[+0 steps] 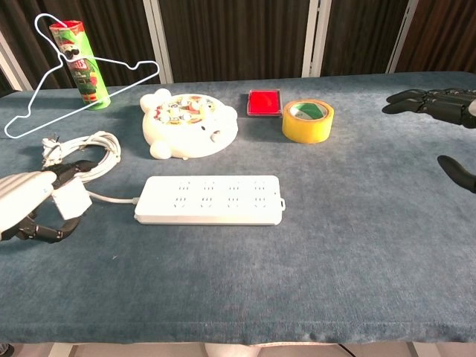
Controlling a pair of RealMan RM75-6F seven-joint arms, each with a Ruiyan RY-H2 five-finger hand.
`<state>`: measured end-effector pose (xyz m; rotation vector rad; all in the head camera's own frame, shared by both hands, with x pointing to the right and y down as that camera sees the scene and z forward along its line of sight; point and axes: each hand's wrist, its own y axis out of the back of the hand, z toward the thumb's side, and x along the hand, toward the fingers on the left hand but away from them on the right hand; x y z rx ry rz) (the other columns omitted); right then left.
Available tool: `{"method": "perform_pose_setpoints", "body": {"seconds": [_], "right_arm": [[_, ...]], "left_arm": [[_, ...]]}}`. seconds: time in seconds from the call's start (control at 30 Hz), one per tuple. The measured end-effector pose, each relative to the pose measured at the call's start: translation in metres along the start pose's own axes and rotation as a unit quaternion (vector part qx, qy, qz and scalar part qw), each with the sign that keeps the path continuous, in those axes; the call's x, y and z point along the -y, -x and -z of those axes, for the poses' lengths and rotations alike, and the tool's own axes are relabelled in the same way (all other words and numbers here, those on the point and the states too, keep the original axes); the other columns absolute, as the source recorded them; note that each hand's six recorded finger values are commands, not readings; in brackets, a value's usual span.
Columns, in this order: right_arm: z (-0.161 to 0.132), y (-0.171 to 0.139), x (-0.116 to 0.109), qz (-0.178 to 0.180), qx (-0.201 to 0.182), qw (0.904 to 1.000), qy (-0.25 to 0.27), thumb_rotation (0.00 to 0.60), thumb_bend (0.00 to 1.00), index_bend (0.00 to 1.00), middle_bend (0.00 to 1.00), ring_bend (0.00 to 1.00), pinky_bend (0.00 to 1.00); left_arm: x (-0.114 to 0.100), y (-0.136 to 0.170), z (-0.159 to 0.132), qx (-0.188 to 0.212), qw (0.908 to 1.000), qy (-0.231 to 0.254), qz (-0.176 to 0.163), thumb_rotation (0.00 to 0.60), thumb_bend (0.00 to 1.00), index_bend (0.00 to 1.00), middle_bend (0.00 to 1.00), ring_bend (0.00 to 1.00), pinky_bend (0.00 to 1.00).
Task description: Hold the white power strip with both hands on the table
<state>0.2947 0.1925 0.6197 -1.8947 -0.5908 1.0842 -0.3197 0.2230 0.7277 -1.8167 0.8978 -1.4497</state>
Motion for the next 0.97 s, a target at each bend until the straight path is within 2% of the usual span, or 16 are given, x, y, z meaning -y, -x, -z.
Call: {"method": "perform_pose_setpoints", "body": {"seconds": [0.17,0.3,0.43,0.57,0.67,0.73,0.83,0.97], "right_arm": [[0.009,-0.011,-0.004,-0.002,0.02,0.9997,-0.011,0.6,0.7,0.0,0.07,0.0,0.0],[0.021,-0.029,-0.01,-0.005,0.053,0.9983,-0.025,0.6,0.64,0.0,0.06,0.0,0.0],[0.039,-0.055,-0.015,-0.012,0.11,0.9933,-0.034,0.6,0.5,0.0,0.05,0.0,0.0],[0.059,-0.088,-0.023,0.002,0.182,0.9826,-0.038,0.6,0.42,0.0,0.05,0.0,0.0],[0.076,-0.116,-0.029,0.027,0.24,0.9697,-0.037,0.6,0.4,0.0,0.04,0.0,0.0],[0.09,-0.134,-0.032,0.041,0.278,0.9591,-0.038,0.6,0.38,0.0,0.04,0.0,0.0],[0.1,-0.142,-0.034,0.052,0.295,0.9537,-0.028,0.6,0.37,0.0,0.04,0.0,0.0],[0.1,-0.143,-0.034,0.05,0.289,0.9557,-0.027,0.6,0.37,0.0,0.04,0.0,0.0]], "left_arm": [[-0.022,0.007,-0.001,0.02,0.9992,0.006,-0.034,0.6,0.41,0.0,0.0,0.0,0.18],[-0.039,0.021,0.006,0.029,0.9983,0.01,-0.05,0.6,0.41,0.0,0.0,0.0,0.17],[-0.062,0.046,0.023,0.032,0.9974,-0.001,-0.065,0.6,0.43,0.0,0.0,0.0,0.17],[-0.089,0.088,0.059,0.011,0.9978,-0.026,-0.06,0.6,0.45,0.0,0.0,0.0,0.15],[-0.11,0.127,0.088,-0.029,0.9966,-0.045,-0.063,0.6,0.46,0.0,0.0,0.0,0.14],[-0.121,0.145,0.096,-0.044,0.9949,-0.055,-0.072,0.6,0.46,0.0,0.0,0.0,0.14],[-0.133,0.16,0.096,-0.046,0.9936,-0.055,-0.088,0.6,0.46,0.0,0.0,0.0,0.14],[-0.13,0.161,0.096,-0.044,0.995,-0.051,-0.074,0.6,0.46,0.0,0.0,0.0,0.13]]}}
